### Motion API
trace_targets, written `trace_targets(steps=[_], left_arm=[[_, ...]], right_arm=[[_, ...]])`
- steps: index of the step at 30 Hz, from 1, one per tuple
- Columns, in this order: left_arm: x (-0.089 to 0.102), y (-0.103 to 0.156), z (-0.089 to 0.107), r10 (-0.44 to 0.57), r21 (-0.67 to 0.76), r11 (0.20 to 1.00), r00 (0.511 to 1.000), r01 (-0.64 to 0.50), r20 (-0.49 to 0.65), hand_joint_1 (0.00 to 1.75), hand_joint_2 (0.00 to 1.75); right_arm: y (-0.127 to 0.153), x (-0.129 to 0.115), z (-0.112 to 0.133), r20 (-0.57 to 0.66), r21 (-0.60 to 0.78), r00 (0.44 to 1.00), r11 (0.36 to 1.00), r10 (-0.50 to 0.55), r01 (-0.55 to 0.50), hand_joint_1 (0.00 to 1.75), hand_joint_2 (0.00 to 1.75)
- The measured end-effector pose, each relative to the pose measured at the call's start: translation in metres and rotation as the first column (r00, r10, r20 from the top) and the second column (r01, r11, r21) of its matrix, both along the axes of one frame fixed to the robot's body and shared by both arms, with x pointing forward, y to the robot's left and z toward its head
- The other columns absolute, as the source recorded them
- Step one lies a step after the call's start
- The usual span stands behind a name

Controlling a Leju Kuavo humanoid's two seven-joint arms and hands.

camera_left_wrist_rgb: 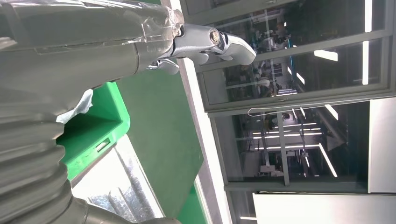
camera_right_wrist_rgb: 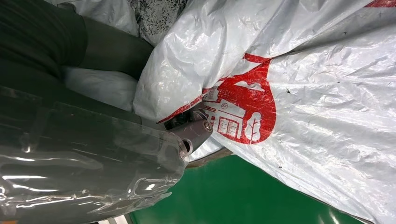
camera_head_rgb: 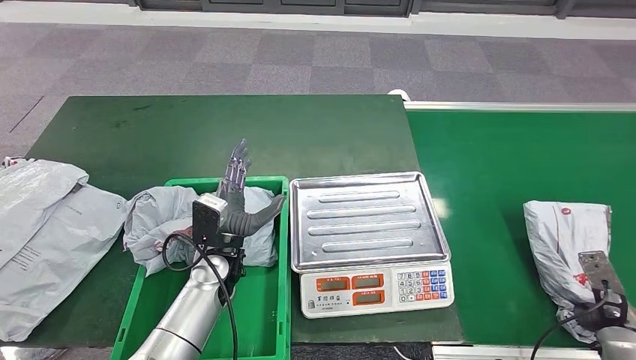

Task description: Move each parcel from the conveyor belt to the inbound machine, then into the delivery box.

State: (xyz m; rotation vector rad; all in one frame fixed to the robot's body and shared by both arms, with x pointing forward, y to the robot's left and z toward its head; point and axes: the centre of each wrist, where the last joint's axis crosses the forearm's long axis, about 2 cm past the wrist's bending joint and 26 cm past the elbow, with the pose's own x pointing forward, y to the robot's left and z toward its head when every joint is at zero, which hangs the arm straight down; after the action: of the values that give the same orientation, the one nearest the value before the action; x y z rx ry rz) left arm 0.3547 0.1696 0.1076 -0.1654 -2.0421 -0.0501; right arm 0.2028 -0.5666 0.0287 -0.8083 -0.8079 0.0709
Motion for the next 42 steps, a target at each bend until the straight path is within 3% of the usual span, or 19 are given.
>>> trace_targets(steps=[4, 9, 16, 20, 24, 27, 30, 32, 34, 38, 42], left_arm=[[0.000, 0.000, 0.000, 0.001, 0.000, 1.000, 1.000, -0.001, 0.000, 0.00, 1.75], [-0.001, 0.000, -0.001, 0.009, -0.002, 1.000, 1.000, -0.009, -0.004, 0.00, 1.75], [-0.003, -0.002, 0.000, 0.019, -0.006, 1.000, 1.000, -0.019, 0.002, 0.00, 1.75], [-0.003, -0.003, 0.002, 0.031, -0.007, 0.999, 0.999, -0.031, 0.012, 0.00, 1.75], [0.001, -0.008, 0.011, 0.050, -0.027, 0.998, 0.998, -0.050, 0.029, 0.00, 1.75], [0.006, -0.014, 0.018, 0.055, -0.042, 0.998, 0.998, -0.053, 0.042, 0.00, 1.75], [0.007, -0.015, 0.020, 0.060, -0.047, 0.997, 0.997, -0.058, 0.044, 0.00, 1.75], [0.007, -0.014, 0.020, 0.070, -0.048, 0.997, 0.997, -0.068, 0.044, 0.00, 1.75], [0.007, -0.013, 0.022, 0.089, -0.048, 0.995, 0.995, -0.086, 0.051, 0.00, 1.75], [0.005, -0.011, 0.028, 0.138, -0.052, 0.990, 0.987, -0.134, 0.079, 0.00, 1.75], [0.005, -0.011, 0.032, 0.162, -0.057, 0.986, 0.982, -0.158, 0.094, 0.00, 1.75]], right_arm=[[0.001, 0.000, 0.000, 0.022, -0.017, 1.000, 1.000, 0.009, -0.008, 1.75, 1.75], [0.009, 0.009, 0.010, 0.216, -0.149, 0.973, 0.988, 0.080, -0.048, 1.75, 1.75], [0.039, 0.026, 0.049, 0.538, -0.351, 0.818, 0.936, 0.203, -0.002, 1.75, 1.75], [0.061, 0.022, 0.075, 0.682, -0.503, 0.642, 0.862, 0.349, 0.066, 1.75, 1.75], [0.115, 0.055, 0.134, 0.678, -0.716, 0.427, 0.670, 0.599, 0.196, 1.75, 1.75], [0.164, 0.077, 0.165, 0.679, -0.732, 0.276, 0.655, 0.680, 0.187, 1.75, 1.75], [0.184, 0.083, 0.180, 0.706, -0.709, 0.165, 0.685, 0.689, 0.171, 1.75, 1.75], [0.195, 0.090, 0.189, 0.713, -0.701, 0.110, 0.709, 0.693, 0.080, 1.75, 1.75], [0.208, 0.099, 0.194, 0.686, -0.714, 0.096, 0.692, 0.722, -0.105, 1.75, 1.75], [0.234, 0.125, 0.190, 0.514, -0.698, 0.126, 0.499, 0.849, -0.513, 1.75, 1.75], [0.253, 0.145, 0.167, 0.342, -0.557, 0.144, 0.324, 0.929, -0.765, 1.75, 1.75]])
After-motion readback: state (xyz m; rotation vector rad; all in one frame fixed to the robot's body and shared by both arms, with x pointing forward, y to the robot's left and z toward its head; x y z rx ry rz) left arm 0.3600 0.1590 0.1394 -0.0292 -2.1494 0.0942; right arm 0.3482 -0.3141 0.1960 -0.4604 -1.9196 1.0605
